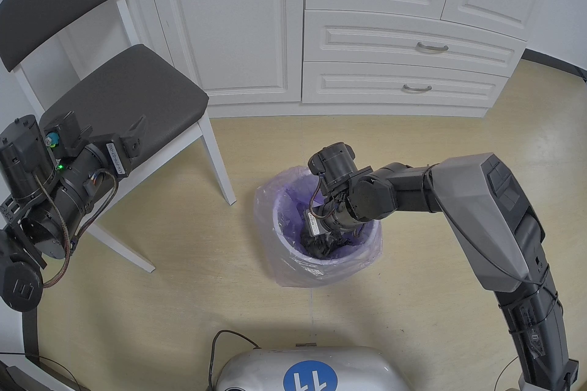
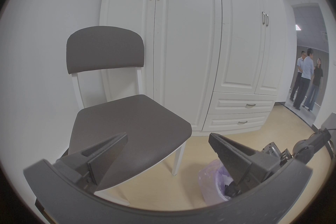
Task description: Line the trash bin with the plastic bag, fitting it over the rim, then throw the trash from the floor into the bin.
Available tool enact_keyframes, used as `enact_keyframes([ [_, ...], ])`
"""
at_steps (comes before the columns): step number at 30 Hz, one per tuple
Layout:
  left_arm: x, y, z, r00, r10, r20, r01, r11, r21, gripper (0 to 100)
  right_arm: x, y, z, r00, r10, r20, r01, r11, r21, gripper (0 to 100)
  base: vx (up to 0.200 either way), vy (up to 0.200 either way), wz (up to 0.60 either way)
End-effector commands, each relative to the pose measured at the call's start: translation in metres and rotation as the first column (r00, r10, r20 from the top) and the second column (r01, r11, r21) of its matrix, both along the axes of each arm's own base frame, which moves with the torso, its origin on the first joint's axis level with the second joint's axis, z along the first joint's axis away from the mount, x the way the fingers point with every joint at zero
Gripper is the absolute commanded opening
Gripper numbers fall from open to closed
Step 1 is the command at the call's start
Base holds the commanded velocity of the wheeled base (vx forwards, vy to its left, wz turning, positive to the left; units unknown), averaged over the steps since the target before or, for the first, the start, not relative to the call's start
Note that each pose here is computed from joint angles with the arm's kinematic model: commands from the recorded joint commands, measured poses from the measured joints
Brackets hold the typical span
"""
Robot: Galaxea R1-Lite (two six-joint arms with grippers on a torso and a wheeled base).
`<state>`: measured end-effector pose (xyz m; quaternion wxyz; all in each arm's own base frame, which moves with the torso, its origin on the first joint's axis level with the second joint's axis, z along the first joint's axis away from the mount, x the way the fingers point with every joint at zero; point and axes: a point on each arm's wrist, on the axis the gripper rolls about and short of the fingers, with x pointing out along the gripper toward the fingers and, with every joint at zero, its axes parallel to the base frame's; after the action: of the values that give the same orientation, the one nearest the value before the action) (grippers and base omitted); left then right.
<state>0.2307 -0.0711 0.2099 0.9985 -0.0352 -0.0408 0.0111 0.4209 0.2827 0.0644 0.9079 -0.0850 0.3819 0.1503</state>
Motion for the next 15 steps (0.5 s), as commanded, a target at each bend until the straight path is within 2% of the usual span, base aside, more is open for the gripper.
enact_keyframes([
  [1, 0.000, 0.000, 0.000, 1.000, -0.001, 0.001, 0.001, 1.000, 0.000, 100, -0.002, 0.001, 0.009, 1.000, 0.007, 0.014, -0.007, 1.000, 0.006, 100, 0.000, 0.000, 0.00],
  [9, -0.006, 0.000, 0.003, 1.000, -0.008, 0.013, 0.009, 1.000, -0.004, 100, -0.006, 0.004, 0.018, 0.999, 0.014, 0.028, -0.015, 1.000, 0.019, 100, 0.000, 0.000, 0.00],
  [15, -0.032, 0.009, 0.014, 0.998, -0.008, 0.065, 0.010, 1.000, -0.026, 100, -0.021, 0.001, 0.073, 0.994, 0.023, 0.106, -0.030, 0.997, 0.067, 100, 0.000, 0.000, 0.00],
])
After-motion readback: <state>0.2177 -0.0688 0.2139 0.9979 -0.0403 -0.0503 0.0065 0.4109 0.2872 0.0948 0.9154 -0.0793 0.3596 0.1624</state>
